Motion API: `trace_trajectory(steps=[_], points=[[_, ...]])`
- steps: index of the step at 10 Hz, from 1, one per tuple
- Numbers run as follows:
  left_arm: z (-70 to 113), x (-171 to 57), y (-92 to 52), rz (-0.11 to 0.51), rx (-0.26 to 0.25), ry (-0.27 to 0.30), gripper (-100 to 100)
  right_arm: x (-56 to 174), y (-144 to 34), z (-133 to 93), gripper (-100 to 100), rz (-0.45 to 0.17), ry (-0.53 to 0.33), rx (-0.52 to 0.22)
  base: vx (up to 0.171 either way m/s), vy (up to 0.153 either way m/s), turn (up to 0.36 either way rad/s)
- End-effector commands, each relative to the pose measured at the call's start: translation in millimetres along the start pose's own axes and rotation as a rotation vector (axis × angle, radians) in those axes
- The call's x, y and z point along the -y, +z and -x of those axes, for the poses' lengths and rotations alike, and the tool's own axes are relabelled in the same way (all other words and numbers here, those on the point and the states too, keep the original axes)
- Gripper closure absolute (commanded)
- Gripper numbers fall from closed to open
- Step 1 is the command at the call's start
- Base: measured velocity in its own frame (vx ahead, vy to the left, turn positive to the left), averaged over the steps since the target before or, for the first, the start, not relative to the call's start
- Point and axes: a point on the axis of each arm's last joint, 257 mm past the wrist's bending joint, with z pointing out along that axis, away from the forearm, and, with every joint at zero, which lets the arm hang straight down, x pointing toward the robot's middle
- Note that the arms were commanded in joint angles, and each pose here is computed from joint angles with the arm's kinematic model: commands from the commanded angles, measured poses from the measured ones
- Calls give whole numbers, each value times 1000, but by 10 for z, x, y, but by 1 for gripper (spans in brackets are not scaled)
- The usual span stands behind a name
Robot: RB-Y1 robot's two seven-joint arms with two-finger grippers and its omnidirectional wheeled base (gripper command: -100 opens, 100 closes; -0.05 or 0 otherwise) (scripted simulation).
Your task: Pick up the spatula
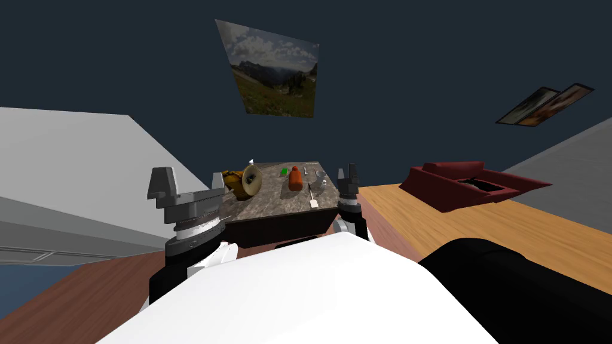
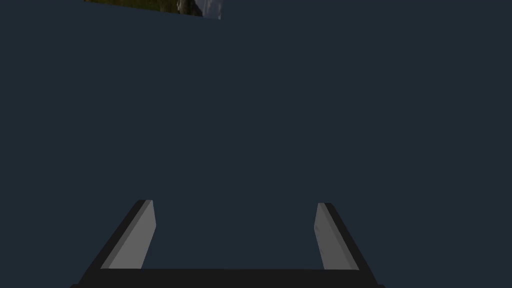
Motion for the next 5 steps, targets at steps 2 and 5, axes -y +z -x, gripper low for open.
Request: trace_trajectory(steps=[2,5], points=[[0,0,0,0,0,0,0,68,-21,-51,-100,-17,-33,-65,-29,-3,36],[0,0,0,0,0,0,0,174,-54,-89,-100,-44,-73,-137,-60,-6,51]])
